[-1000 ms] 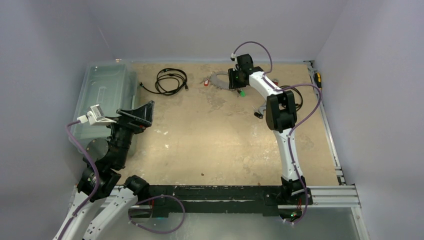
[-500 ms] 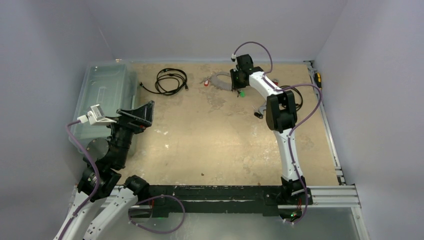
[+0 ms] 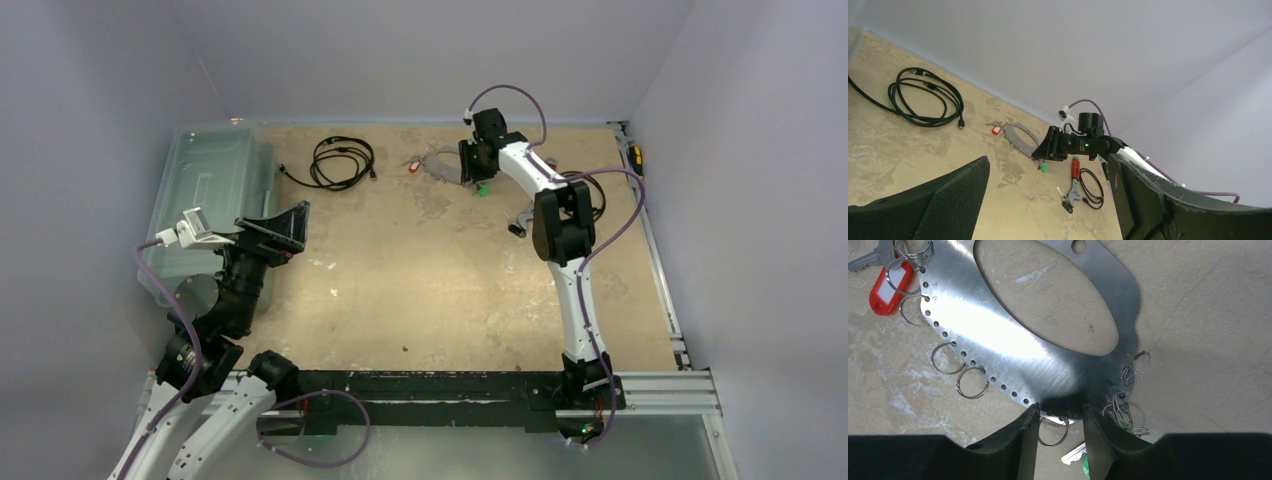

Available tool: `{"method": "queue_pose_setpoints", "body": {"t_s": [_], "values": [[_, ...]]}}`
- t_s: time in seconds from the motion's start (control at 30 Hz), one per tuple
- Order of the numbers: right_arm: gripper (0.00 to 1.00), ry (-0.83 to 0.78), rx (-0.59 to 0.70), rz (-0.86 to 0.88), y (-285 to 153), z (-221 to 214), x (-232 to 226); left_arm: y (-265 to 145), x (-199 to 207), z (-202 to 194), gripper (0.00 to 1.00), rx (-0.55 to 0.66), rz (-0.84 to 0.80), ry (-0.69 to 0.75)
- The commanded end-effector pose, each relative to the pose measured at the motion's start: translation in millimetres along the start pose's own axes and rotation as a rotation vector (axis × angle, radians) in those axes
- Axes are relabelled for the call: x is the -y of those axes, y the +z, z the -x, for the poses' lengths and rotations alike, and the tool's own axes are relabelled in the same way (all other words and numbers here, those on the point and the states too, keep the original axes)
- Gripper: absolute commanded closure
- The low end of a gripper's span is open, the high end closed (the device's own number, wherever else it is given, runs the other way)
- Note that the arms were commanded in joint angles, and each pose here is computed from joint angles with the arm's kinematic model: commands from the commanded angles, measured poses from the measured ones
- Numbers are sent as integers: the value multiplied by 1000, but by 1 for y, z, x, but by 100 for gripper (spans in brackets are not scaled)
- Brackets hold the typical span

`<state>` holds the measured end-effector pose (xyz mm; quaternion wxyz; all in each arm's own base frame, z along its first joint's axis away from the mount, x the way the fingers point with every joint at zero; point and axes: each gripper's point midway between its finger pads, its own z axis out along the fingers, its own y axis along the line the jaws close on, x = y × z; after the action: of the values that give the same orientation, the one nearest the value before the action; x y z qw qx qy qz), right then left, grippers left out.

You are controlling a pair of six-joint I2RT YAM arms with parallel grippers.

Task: Put the keys on the keyring

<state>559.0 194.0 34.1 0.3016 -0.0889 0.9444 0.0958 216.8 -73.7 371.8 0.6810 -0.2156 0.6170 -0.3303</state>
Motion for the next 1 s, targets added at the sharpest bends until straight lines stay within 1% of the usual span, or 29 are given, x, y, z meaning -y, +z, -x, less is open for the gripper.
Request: {"method": "queue_pose_setpoints", "body": {"t_s": [0.0,0.1,0.2,0.23,0.3,0.37,0.43,0.53,0.67,0.7,0.8,0.97], "values": [[62,50,11,29,-32,13,-12,4,4,3,14,17,-23,13],[69,65,3,28,-32,10,-13,3,4,3,14,17,-23,14],[70,79,2,18,-35,10,-12,3,4,3,14,16,-23,16],[69,83,2,11,-35,10,-11,3,4,3,14,17,-23,16],[59,91,9,1,-40,12,-10,3,4,3,14,17,-23,16],[54,101,22,-7,-46,15,-9,3,4,3,14,18,-24,15],[51,130,44,-12,-52,19,-9,3,4,3,14,17,-25,16],[51,248,107,-23,-59,27,-10,2,5,4,14,19,-30,15],[49,384,176,-17,-69,29,-13,2,5,5,14,21,-34,16],[48,432,183,-17,-68,24,-13,1,6,5,14,23,-36,16],[46,512,220,14,-72,21,-19,1,7,6,14,25,-41,15],[46,613,252,65,-62,14,-25,0,8,5,14,22,-49,17]]}}
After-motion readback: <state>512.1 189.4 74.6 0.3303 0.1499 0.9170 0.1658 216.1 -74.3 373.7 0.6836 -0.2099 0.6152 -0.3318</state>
